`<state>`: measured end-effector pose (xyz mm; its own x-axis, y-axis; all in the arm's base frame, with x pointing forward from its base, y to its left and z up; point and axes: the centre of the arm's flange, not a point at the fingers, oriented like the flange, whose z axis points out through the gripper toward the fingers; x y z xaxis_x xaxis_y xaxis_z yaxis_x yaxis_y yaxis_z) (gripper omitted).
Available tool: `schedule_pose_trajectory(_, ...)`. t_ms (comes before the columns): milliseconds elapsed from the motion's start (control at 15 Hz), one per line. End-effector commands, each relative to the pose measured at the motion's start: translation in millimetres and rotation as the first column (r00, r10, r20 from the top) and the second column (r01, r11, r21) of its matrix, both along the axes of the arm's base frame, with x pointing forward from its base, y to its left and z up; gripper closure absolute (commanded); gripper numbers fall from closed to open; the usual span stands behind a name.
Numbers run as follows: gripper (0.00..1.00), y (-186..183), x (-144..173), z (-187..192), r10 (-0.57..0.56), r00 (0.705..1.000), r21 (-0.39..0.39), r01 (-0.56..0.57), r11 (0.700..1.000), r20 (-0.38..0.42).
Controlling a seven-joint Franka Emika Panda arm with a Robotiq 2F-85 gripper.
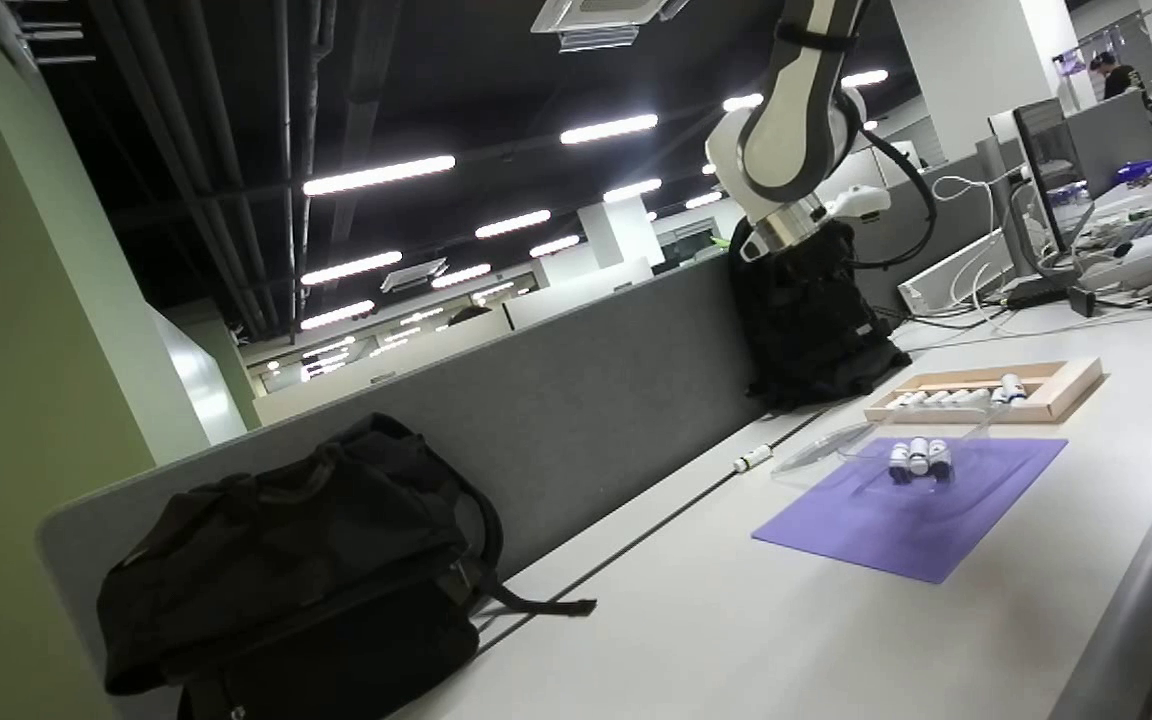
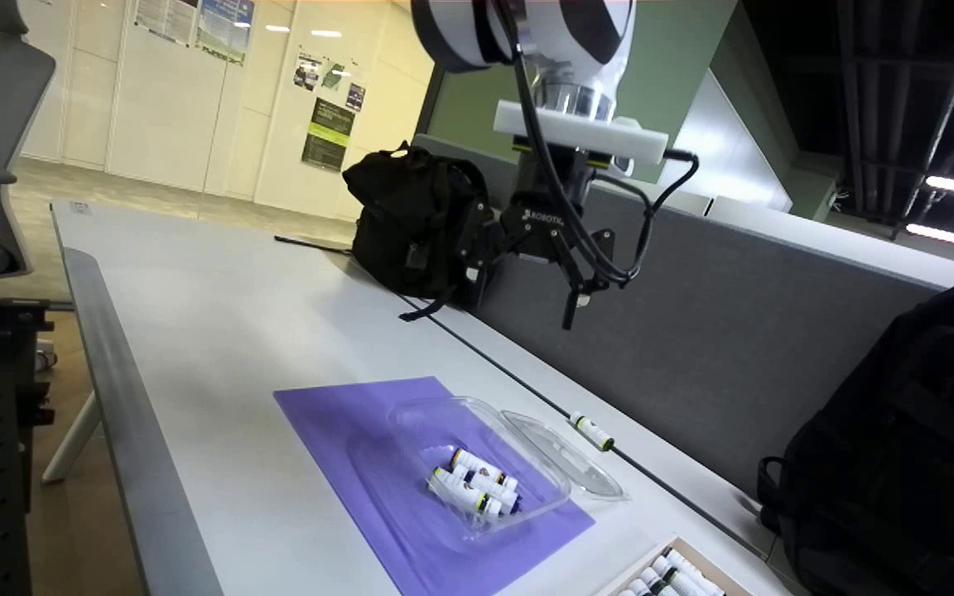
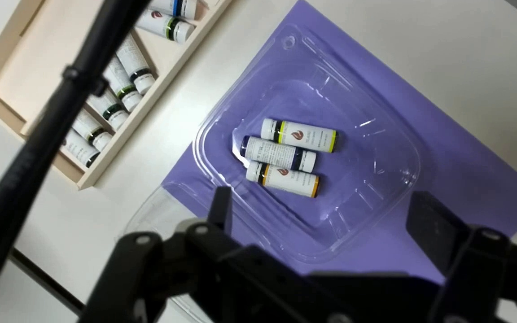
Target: Remove one bottle from the container and place it on the right side of the tray
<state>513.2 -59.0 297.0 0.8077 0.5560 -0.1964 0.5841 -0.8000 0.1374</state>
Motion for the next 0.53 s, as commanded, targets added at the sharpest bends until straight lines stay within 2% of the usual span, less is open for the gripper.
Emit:
schedule_pose_trajectory(0, 0.0, -3.5, -3.9, -44.6, 0.05, 0.999, 0.029, -0.05, 0.998, -0.011)
schedule_pose_trajectory(267, 0.0, -8.9, -7.2, -96.0, 0.088, 0.995, 0.042, -0.086, 0.995, -0.049)
schedule_pose_trajectory(467, 0.0, -16.7, 2.7, -123.4, 0.067, 0.997, 0.032, -0.065, 0.997, -0.049)
